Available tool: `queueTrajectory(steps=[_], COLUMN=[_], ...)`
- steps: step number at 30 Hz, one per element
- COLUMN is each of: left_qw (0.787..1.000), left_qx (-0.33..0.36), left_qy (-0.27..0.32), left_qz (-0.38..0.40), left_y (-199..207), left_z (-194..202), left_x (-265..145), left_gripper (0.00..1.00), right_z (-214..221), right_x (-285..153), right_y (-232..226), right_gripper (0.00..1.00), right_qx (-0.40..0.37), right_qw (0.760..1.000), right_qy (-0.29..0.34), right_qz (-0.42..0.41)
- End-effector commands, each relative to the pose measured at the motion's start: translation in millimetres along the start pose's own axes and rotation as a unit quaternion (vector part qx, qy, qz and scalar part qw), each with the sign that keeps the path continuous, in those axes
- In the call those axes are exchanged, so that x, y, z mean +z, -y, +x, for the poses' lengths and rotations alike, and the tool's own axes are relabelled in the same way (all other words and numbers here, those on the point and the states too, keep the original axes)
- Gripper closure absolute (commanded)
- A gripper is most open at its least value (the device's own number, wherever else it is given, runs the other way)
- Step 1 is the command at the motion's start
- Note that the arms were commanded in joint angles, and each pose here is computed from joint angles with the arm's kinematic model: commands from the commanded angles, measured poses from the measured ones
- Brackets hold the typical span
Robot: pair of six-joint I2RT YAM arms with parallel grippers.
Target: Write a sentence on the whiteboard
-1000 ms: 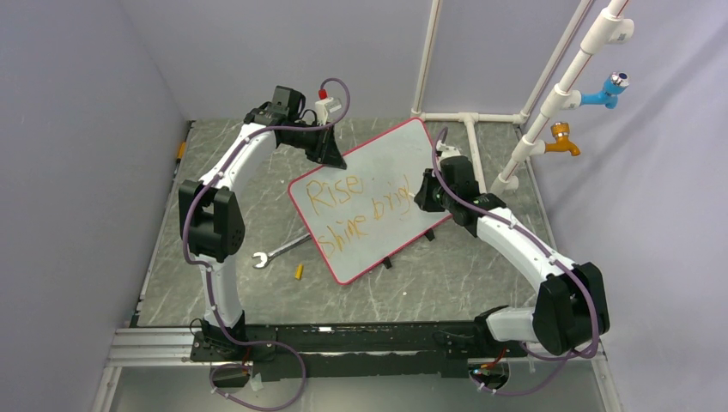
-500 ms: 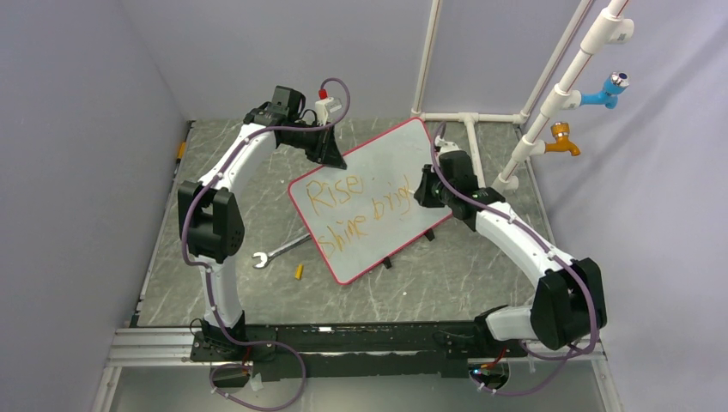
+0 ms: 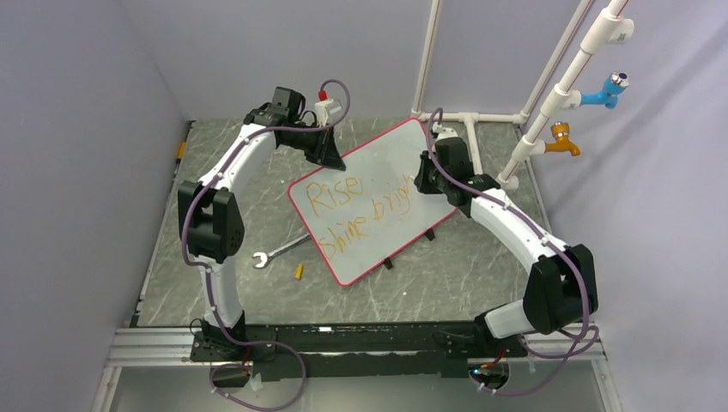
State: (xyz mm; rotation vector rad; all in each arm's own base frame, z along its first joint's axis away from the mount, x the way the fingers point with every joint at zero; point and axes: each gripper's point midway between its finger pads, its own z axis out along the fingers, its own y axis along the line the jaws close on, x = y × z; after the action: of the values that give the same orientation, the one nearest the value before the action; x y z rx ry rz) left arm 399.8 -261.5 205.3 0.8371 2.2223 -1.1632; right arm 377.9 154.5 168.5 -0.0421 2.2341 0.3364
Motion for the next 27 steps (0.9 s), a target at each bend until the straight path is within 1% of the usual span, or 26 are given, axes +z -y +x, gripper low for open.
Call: queueTrajectory(steps=[1,18,22,27], left_qw=[0.998,0.997,0.997,0.997], left_qx=[0.068,0.071,0.071,0.072], left_qy=[-0.003,0.001,0.002,0.003], left_qz=[-0.002,-0.002,-0.003,-0.002], left_y=[17.0,18.9,18.8,19.8], left_z=[-2.0,-6.7,-7.0,-7.7], left_x=[-0.2,-2.0,-1.9,-2.6], left_gripper=[1.00,1.00,1.00,1.00], right_z=[-7.2,42.8,47.2,41.7], right_x=[2.9,-9.3,-13.2,-19.9], right_y=[4.1,13.5,14.4,14.6], right_gripper=[1.00,1.00,1.00,1.00], right_qx=[-0.006,0.004,0.004,0.001], right_qw=[1.000,1.000,0.999,1.000], right_qy=[0.010,-0.028,-0.031,-0.025], right_qz=[0.011,0.005,0.005,0.007])
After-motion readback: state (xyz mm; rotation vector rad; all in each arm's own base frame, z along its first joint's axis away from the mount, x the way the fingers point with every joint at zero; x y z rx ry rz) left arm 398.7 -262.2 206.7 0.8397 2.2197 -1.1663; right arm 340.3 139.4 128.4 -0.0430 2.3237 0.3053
